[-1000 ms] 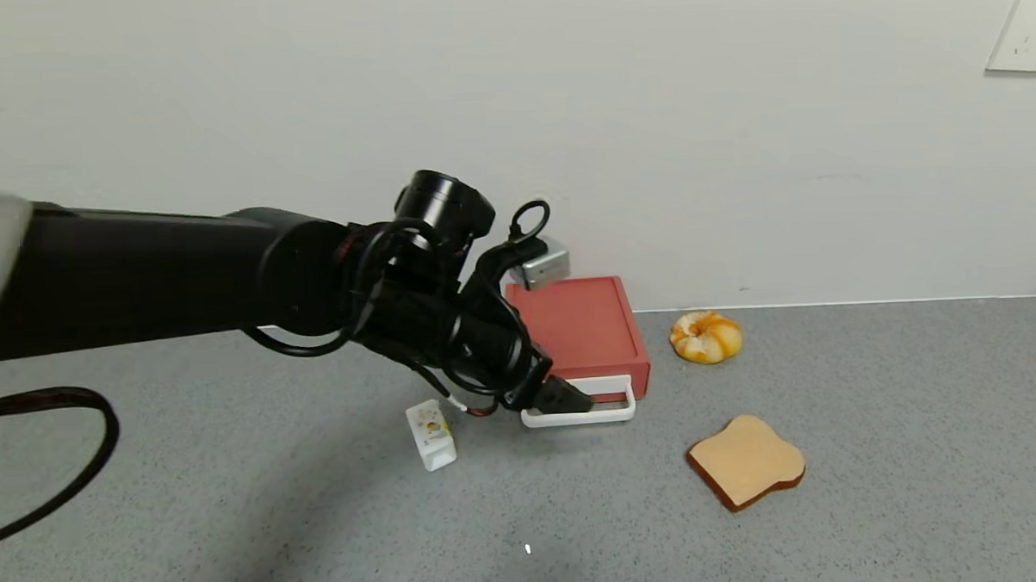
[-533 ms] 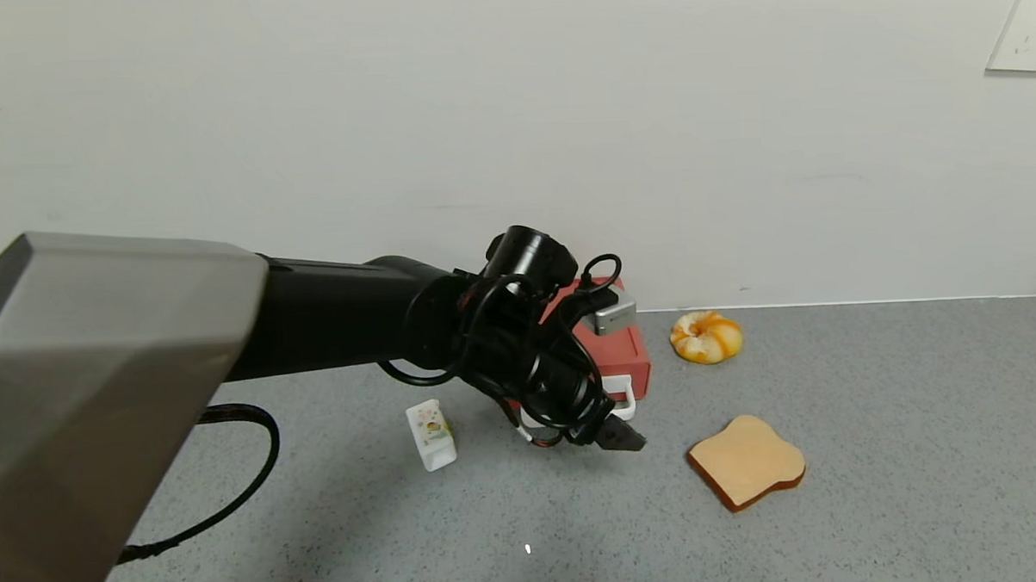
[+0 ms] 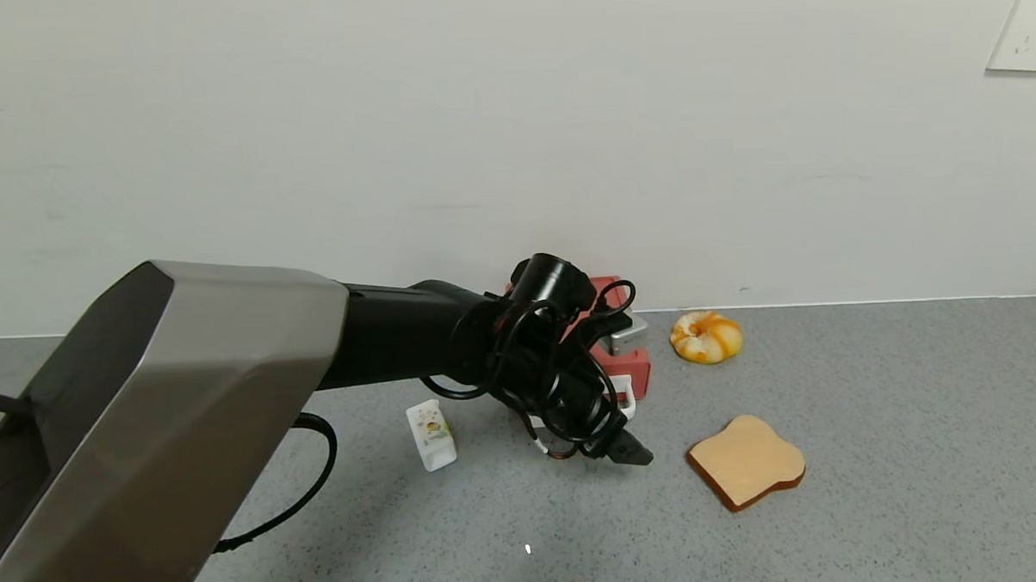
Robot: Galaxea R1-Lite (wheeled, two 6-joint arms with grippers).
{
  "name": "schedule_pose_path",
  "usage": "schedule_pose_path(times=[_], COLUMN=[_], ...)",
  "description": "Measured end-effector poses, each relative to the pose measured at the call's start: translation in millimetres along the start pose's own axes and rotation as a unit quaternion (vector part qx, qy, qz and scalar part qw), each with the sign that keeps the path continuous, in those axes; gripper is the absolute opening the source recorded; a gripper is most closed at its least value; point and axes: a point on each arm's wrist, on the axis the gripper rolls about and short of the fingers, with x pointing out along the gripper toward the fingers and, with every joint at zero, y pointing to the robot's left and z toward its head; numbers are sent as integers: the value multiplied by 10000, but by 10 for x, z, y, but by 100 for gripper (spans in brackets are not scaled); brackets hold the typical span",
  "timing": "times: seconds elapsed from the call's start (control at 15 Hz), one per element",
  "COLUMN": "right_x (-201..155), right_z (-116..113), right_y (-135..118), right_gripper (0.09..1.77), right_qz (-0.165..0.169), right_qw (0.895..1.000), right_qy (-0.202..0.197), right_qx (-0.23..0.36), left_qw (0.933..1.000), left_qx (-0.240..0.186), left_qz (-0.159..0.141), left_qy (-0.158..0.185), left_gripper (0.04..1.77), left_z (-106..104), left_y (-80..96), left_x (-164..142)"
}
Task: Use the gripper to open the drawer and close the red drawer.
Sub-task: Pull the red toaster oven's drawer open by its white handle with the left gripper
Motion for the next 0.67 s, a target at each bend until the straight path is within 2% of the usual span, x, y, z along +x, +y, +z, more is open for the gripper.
schedule_pose_path(times=[0.13,0.33,0.67], right_x=[0,0,0], right_z=[0,0,0], right_y=[0,0,0], right_gripper=[174,174,174], right_qz=[-1,-1,0], right_qw=[10000,10000,10000], right_qy=[0,-1,0], right_qx=[-2,0,-2], left_qw=[10000,9986,9944], left_qx=[3,11,-60], left_qz=[31,479,847], left_qy=[8,222,623], left_gripper=[172,172,172], left_z=[8,-7,-52], left_y=[5,24,41], left_x=[4,4,-18])
